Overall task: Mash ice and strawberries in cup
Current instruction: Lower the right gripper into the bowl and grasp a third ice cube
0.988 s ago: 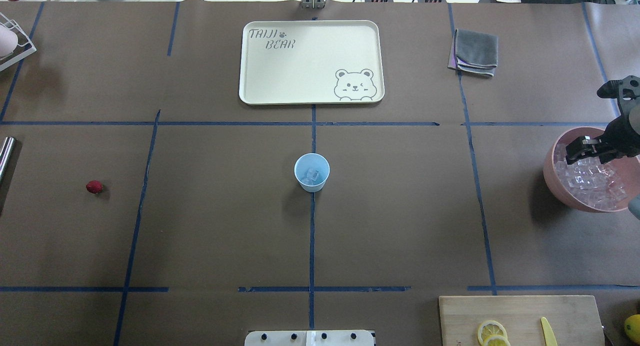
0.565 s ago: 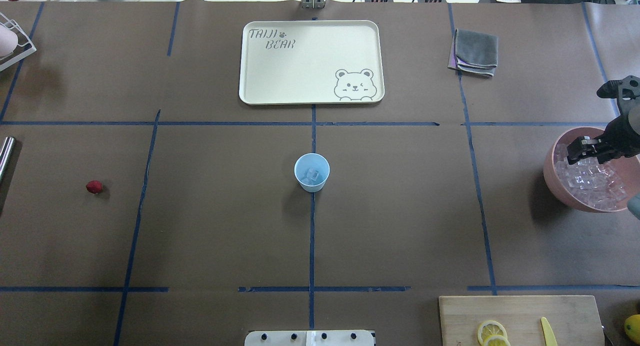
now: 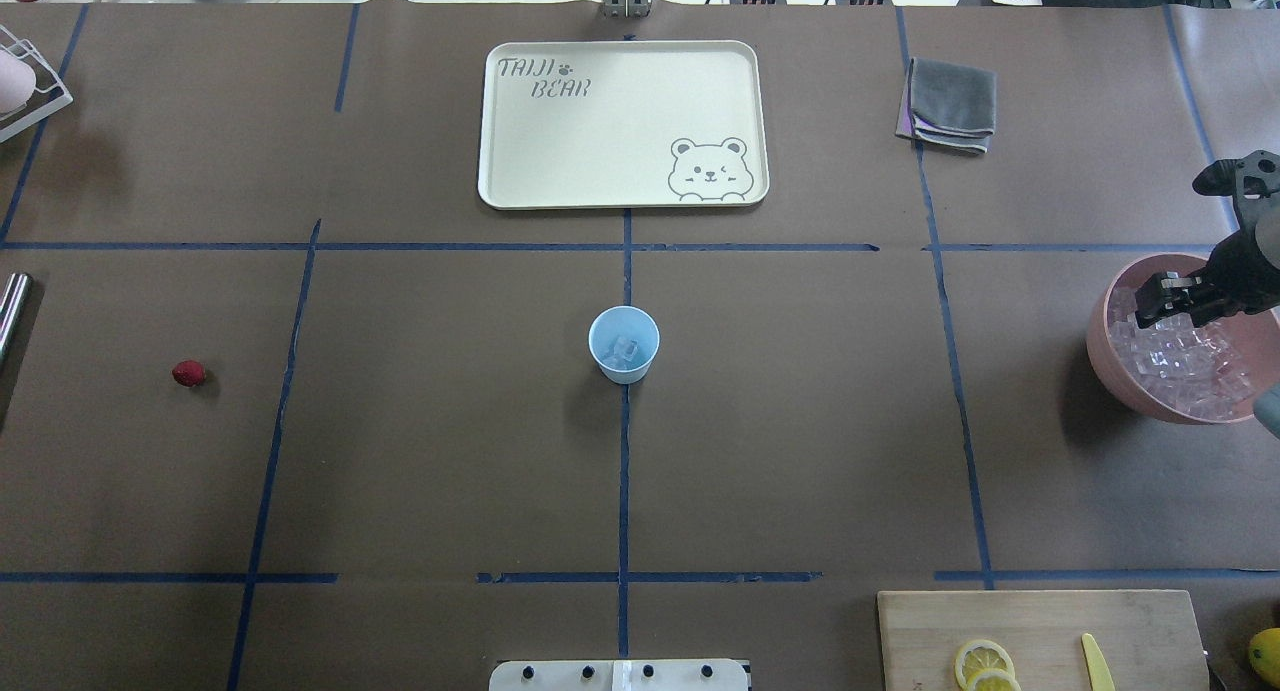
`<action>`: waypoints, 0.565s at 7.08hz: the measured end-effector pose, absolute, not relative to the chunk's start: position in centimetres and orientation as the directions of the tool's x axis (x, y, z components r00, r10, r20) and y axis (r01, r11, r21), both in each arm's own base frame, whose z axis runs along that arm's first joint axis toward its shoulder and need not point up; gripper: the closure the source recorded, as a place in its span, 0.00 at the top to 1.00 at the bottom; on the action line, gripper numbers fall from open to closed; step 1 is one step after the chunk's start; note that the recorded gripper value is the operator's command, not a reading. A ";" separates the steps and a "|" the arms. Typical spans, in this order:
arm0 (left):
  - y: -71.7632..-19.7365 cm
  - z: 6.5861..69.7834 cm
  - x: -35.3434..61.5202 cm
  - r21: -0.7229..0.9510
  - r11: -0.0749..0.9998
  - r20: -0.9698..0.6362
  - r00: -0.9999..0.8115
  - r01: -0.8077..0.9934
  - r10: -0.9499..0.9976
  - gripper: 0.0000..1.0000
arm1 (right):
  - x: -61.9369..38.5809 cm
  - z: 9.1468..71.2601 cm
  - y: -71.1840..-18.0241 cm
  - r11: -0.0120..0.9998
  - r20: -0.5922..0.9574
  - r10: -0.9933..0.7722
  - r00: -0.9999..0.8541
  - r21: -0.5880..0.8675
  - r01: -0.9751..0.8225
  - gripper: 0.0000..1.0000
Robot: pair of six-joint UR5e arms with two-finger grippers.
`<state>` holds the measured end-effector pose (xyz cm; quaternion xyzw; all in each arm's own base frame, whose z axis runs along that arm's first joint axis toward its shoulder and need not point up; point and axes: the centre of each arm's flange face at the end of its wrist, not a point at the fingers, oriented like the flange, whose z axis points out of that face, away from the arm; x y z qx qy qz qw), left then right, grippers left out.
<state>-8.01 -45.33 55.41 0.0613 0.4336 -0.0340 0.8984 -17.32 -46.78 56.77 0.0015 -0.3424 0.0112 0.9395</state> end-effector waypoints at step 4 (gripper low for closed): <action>-45.3 55.4 -8.0 0.072 0.990 -0.785 0.620 0.121 -0.019 1.00 | -14.6 54.6 -46.9 0.998 0.652 0.048 0.757 0.006 -0.069 0.00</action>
